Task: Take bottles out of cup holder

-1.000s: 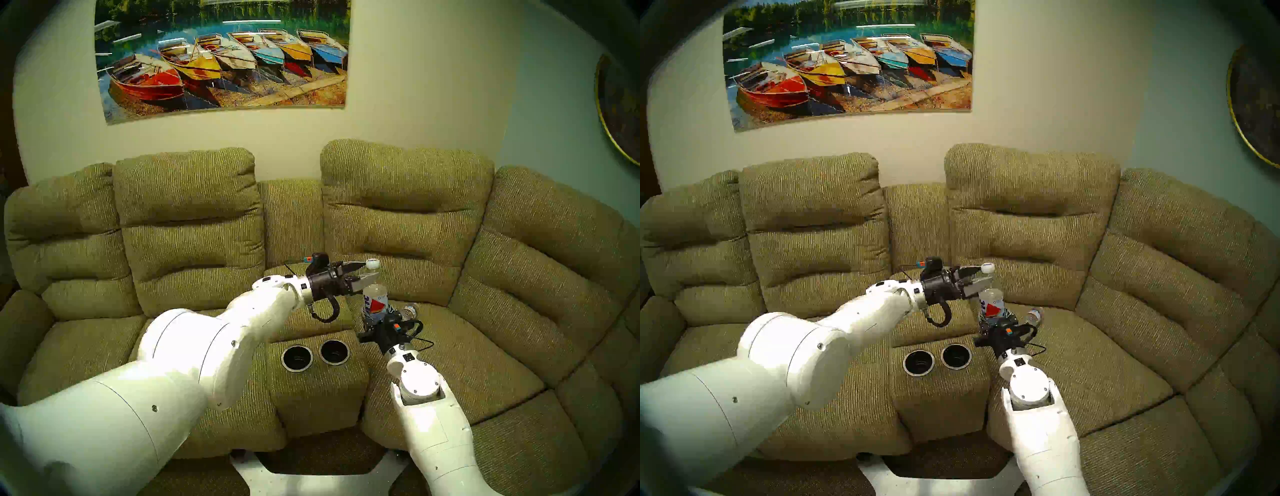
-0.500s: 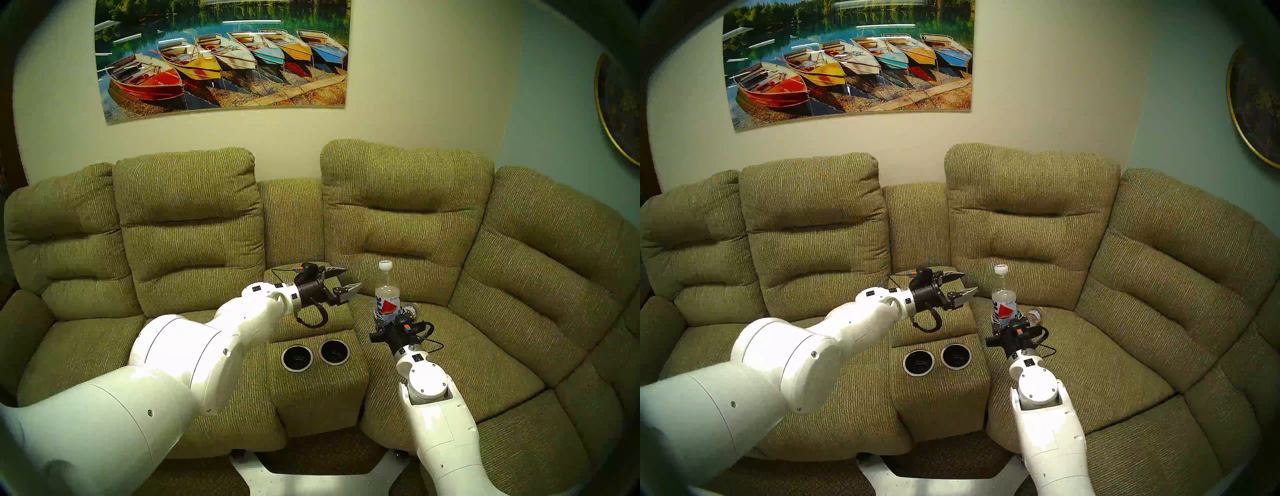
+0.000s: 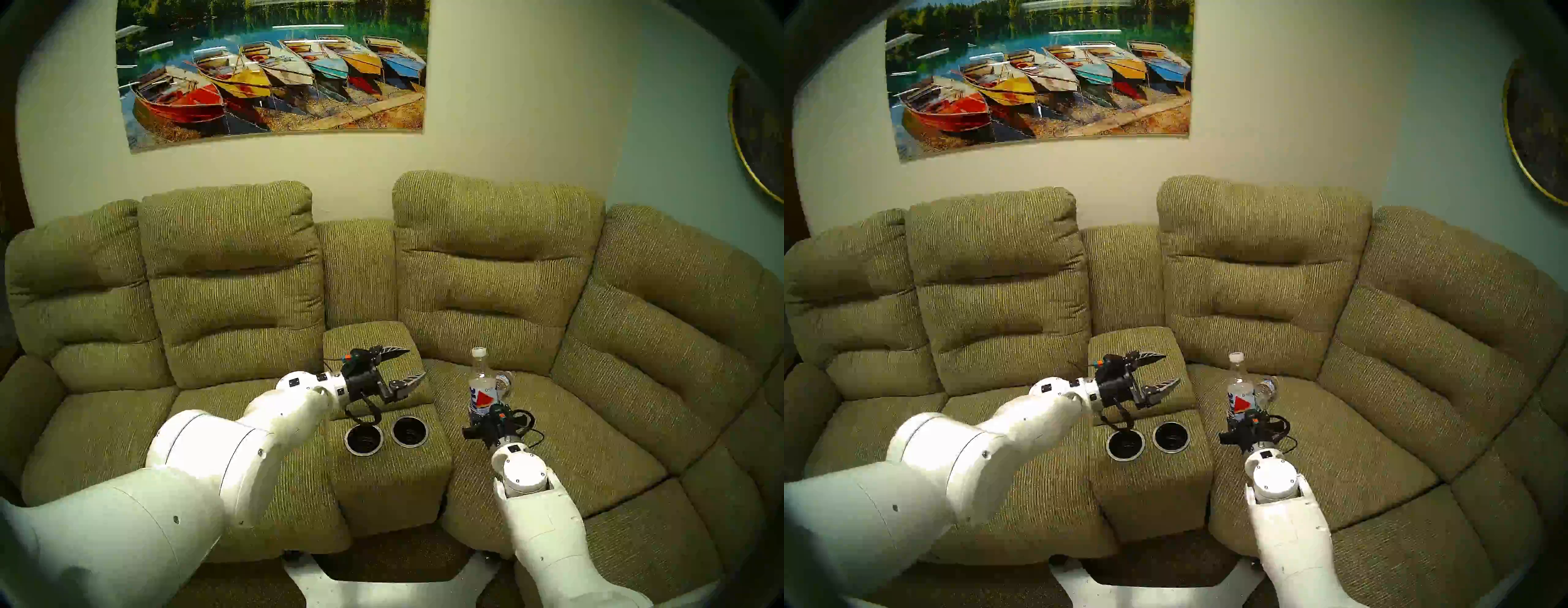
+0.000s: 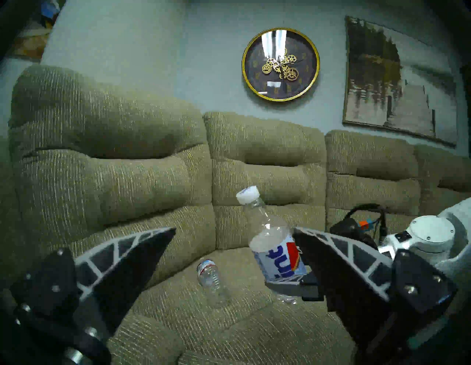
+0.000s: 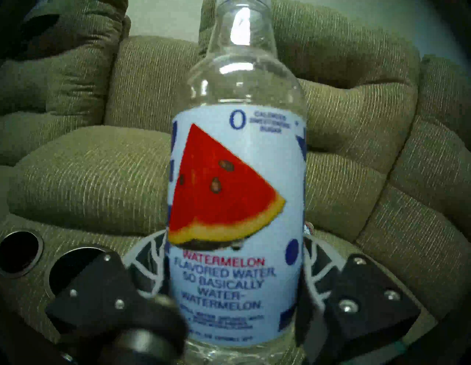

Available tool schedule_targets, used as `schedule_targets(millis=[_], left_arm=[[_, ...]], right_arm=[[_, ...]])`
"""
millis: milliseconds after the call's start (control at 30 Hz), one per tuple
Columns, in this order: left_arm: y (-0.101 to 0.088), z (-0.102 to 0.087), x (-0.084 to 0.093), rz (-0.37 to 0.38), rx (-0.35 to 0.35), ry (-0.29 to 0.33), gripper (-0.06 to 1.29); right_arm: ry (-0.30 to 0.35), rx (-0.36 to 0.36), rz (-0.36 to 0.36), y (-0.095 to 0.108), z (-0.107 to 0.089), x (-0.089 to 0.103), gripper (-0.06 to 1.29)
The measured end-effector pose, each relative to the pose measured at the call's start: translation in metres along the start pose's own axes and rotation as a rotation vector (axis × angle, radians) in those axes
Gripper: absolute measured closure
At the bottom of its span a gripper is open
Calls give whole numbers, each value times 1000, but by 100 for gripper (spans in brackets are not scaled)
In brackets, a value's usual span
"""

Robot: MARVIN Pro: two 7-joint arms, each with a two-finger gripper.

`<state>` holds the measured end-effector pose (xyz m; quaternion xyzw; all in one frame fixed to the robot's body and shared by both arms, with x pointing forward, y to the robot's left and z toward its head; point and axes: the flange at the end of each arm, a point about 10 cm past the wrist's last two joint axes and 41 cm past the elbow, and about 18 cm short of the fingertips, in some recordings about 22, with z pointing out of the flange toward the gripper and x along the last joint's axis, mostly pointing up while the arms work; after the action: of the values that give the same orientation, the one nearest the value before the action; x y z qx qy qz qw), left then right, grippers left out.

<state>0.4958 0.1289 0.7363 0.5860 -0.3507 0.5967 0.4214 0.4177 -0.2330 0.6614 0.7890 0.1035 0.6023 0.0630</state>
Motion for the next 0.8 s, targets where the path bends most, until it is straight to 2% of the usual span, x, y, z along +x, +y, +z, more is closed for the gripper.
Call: schedule_targets(millis=[400, 800], left_arm=[[11, -40, -37, -67, 91, -12, -4], [16, -59, -52, -71, 138, -22, -4]], right_arm=[[-50, -36, 1, 15, 20, -7, 58], [-89, -34, -2, 18, 42, -5, 58]])
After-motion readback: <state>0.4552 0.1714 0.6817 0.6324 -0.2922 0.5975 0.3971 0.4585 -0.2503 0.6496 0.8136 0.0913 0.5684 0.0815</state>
